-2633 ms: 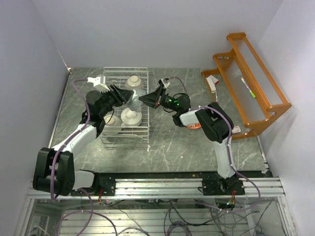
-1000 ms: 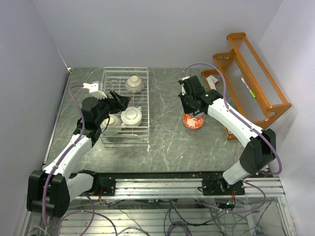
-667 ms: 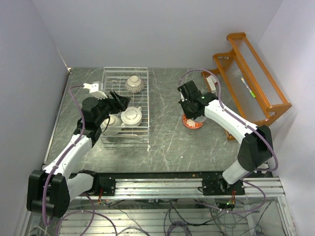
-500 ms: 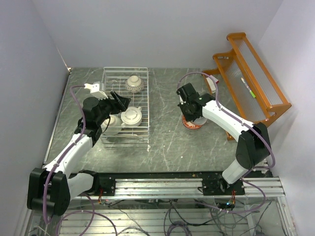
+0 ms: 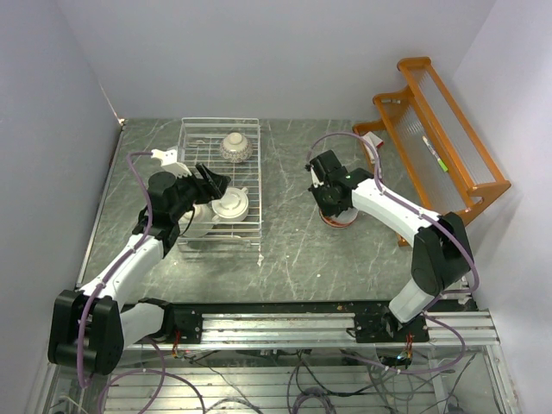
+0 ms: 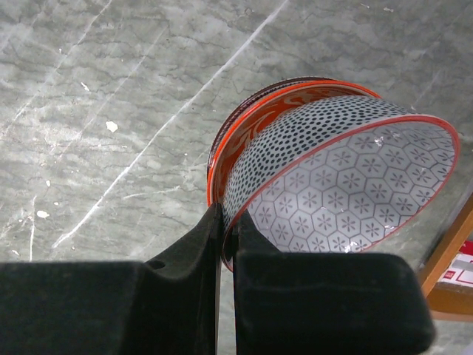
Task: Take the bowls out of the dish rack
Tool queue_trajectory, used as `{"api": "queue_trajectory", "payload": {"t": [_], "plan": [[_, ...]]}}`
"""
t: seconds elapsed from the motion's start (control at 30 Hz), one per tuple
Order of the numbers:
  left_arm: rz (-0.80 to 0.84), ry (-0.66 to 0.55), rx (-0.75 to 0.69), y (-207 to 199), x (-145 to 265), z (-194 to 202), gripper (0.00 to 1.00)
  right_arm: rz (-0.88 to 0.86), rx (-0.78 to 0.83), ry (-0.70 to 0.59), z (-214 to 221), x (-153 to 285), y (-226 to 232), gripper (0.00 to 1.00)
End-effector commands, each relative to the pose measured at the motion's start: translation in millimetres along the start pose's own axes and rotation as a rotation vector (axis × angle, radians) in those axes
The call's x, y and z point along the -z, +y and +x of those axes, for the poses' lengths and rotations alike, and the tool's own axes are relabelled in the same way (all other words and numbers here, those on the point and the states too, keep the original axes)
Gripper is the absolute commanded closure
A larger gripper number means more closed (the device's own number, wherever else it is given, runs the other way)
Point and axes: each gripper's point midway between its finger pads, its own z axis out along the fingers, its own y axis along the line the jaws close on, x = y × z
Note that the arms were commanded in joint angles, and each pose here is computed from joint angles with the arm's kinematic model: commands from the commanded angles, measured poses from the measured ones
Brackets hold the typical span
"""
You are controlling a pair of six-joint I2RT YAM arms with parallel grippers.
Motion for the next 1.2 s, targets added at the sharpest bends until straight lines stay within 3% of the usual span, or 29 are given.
{"api": "queue_trajectory", "payload": {"t": [0.0,0.27,0.47,0.67,0.83,0.9,1.17], "plan": [[0.030,-0.003,-0.018,-6,0,0,0.18,0.007,0.010,-0.017,-3,-6,0,0.98],[0.022,0.003,-0.016,-3,0,2,0.18,0.010,-0.007,-0.063,-11,1,-2,0.69],[0.021,0.011,-0.014,-2,1,6,0.17,0.017,-0.032,-0.127,-20,19,-6,0.61],[-0.005,0.012,-0.027,3,5,8,0.17,0.012,-0.071,-0.217,-26,38,-8,0.64],[-0.067,0.016,-0.047,15,14,13,0.17,-0.014,-0.086,-0.245,-24,35,-3,0.86],[-0.079,0.020,-0.050,17,16,16,0.17,-0.020,-0.086,-0.237,-21,31,-1,0.91],[-0.119,0.018,-0.058,23,23,17,0.16,-0.041,-0.087,-0.213,-13,14,5,0.92]]}}
